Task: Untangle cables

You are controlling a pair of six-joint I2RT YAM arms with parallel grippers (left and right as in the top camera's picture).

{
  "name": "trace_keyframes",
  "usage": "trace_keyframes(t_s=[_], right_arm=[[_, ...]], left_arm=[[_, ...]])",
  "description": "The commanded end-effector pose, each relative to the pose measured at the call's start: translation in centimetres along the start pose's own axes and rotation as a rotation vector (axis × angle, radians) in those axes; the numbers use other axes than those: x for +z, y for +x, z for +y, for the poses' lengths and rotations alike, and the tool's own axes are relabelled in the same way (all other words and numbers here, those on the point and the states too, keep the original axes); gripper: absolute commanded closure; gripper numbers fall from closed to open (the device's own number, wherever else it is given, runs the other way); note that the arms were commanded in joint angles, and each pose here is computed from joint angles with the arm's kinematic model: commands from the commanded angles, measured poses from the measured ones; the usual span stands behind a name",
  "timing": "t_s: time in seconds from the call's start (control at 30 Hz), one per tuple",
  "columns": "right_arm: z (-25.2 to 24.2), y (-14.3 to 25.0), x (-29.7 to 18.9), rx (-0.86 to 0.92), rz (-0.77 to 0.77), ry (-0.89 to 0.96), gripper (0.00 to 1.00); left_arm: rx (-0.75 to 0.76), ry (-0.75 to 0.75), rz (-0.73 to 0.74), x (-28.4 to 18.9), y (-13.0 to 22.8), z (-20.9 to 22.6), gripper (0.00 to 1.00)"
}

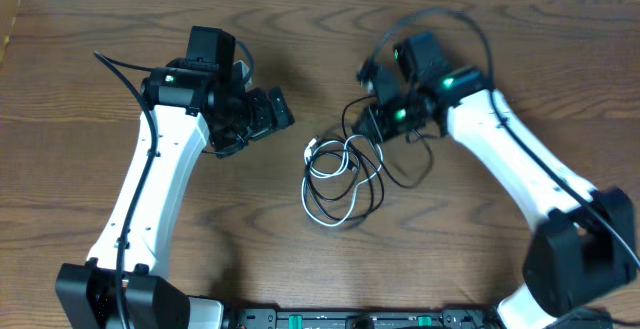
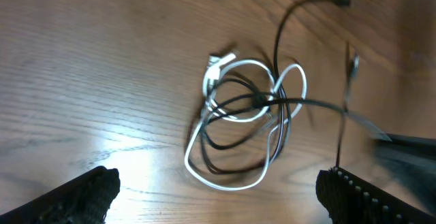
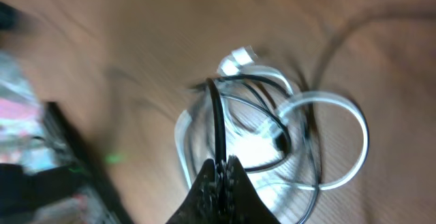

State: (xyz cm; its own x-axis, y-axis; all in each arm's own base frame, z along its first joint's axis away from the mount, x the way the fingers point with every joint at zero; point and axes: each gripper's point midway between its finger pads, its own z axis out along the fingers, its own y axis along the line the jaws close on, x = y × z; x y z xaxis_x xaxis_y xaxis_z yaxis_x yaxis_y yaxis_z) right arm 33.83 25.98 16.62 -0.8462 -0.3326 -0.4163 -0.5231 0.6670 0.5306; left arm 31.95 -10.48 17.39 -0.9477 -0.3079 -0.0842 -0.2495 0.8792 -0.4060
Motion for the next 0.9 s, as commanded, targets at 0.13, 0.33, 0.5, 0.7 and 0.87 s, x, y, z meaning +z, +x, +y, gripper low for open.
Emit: trace_keyframes(t_s=[0.13,0.33,0.5,0.7,0.87], right_arm=[[10.0,-8.1,-12.7,-0.086,-0.349,-0.117,0.99],[17.1,-11.8,-23.6,-0.255,-0.642,-0.139,0.99],[19.3,-13.2,-31.5,-0.289,-0.890,-0.011,0.99],[20.7,-14.0,-37.3,-0.292,-1.110,0.046,0.99],[21.6,-14.7,-38.3,-0.308,-1.164,0.016,0.99]], left_arm=[[0.099,0.069,0.036,0.4,1.0,-1.8,0.02],[0.115,0.075,0.026,0.5,0.9,-2.3,0.02],[0.116,0.076,0.023,0.5,0.8,-2.3,0.02],[0.120,0.082,0.013,0.5,0.6,-2.4,0.02],[0.066,0.091,-0.001,0.5,0.2,-2.7,0.02]])
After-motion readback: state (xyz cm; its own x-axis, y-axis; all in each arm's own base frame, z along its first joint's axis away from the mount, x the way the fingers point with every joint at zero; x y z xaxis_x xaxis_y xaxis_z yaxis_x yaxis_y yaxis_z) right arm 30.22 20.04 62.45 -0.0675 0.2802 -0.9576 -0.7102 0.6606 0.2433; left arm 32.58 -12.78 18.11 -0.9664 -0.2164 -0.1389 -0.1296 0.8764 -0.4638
